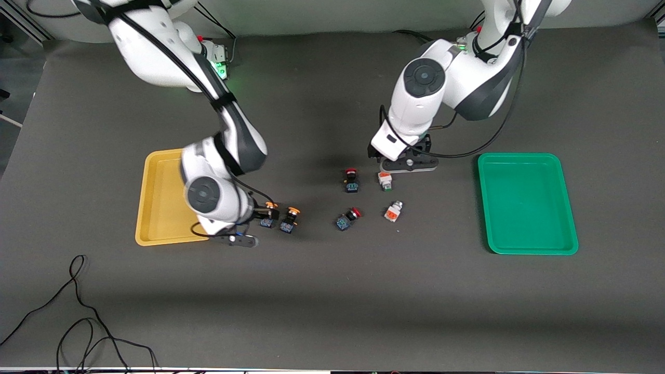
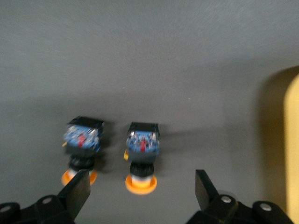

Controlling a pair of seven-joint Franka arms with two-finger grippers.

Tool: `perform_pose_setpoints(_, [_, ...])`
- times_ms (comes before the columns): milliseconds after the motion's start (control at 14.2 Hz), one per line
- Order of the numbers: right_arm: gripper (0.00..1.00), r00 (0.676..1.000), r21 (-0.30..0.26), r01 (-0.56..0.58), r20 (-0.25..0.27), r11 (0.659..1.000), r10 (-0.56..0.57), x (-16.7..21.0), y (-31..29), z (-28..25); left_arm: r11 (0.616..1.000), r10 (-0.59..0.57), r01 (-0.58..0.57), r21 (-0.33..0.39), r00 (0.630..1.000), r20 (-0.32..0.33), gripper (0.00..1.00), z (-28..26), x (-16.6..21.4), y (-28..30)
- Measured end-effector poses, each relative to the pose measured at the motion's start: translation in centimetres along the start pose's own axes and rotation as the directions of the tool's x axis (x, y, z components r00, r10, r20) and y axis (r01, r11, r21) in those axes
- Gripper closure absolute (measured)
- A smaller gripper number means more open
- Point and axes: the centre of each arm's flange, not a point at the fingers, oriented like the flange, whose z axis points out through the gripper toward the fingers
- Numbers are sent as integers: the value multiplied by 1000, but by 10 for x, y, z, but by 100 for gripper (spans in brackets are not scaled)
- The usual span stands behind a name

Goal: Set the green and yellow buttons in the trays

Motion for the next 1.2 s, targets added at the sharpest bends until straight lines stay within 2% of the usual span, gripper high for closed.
perform_pose_setpoints(283, [0,1000,-8,0,-18,1000,0,6,-3,40,1000,-18,18,15,999,49,0,59,14,-2])
perform_pose_setpoints(565, [0,1000,-15,0,-13,1000,0,6,-2,52,1000,-30,30,4,996,90,0,148,23,1])
perform_pose_setpoints(777, [4,1000,-16,-5,-12,1000,5,6,-2,53,999,-46,46,8,992,113,0,183,23,0])
perform_pose_setpoints(848, [8,1000,-17,-8,-11,1000,8,6,-1,53,999,-54,53,13,991,120,0,188,22,0])
perform_pose_setpoints(989, [31,1000,-18,-14,-11,1000,14,6,0,54,998,-61,59,20,990,130,4,195,19,2])
perform_pose_setpoints(1130, [55,999,-8,-35,-9,999,35,7,0,52,997,-69,65,29,988,141,22,203,12,6])
perform_pose_setpoints(1201, [59,998,8,-57,-6,998,57,8,0,50,997,-71,67,33,987,144,33,206,10,8])
